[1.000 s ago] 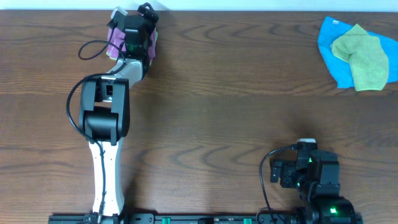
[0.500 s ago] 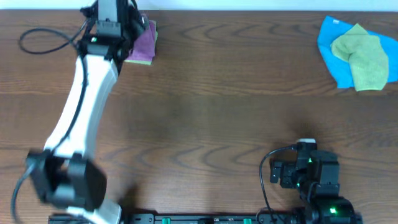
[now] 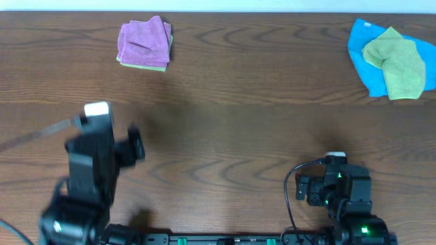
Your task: Fold the cloth
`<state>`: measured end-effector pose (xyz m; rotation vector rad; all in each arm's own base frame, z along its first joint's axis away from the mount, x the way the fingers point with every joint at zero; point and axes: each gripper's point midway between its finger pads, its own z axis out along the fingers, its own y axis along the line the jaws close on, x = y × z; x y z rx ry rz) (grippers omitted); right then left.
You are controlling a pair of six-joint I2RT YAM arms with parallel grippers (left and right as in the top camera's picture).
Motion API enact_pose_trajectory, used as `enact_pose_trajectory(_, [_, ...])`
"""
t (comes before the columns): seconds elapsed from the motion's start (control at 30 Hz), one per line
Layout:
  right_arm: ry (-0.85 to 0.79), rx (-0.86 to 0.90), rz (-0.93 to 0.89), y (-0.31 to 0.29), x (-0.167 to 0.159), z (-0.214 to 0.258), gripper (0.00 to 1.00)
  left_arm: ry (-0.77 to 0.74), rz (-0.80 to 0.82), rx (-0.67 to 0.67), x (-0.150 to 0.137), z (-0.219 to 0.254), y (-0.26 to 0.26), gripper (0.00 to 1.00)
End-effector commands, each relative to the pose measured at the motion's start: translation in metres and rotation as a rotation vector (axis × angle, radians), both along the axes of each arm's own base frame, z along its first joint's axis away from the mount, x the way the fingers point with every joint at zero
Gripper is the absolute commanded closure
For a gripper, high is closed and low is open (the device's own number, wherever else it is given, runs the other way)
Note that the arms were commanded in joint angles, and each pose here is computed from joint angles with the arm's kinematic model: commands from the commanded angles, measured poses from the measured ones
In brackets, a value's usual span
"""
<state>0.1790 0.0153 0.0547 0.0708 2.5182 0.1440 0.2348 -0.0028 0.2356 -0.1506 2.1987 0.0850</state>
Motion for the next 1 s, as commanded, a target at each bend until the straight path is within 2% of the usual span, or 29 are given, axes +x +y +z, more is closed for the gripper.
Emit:
enact_pose_trajectory(0.0, [-0.007,0.000,-0.018,-0.002,0.001,0.002,0.01,0.032,-0.159,-0.014,-0.022,-0.055,-0.013,0.05])
enact_pose_trajectory(0.1, [-0.007,0.000,-0.018,-0.002,0.001,0.002,0.01,0.026,-0.245,-0.051,-0.036,-0.090,-0.023,0.05])
enact_pose_trajectory(0.43, [-0.007,0.000,-0.018,-0.002,0.001,0.002,0.01,0.077,-0.163,-0.036,-0.058,-0.167,-0.005,0.05])
enact_pose_trajectory(0.97, [-0.007,0.000,-0.018,-0.002,0.001,0.002,0.01,0.077,-0.163,-0.036,-0.058,-0.167,-0.005,0.05])
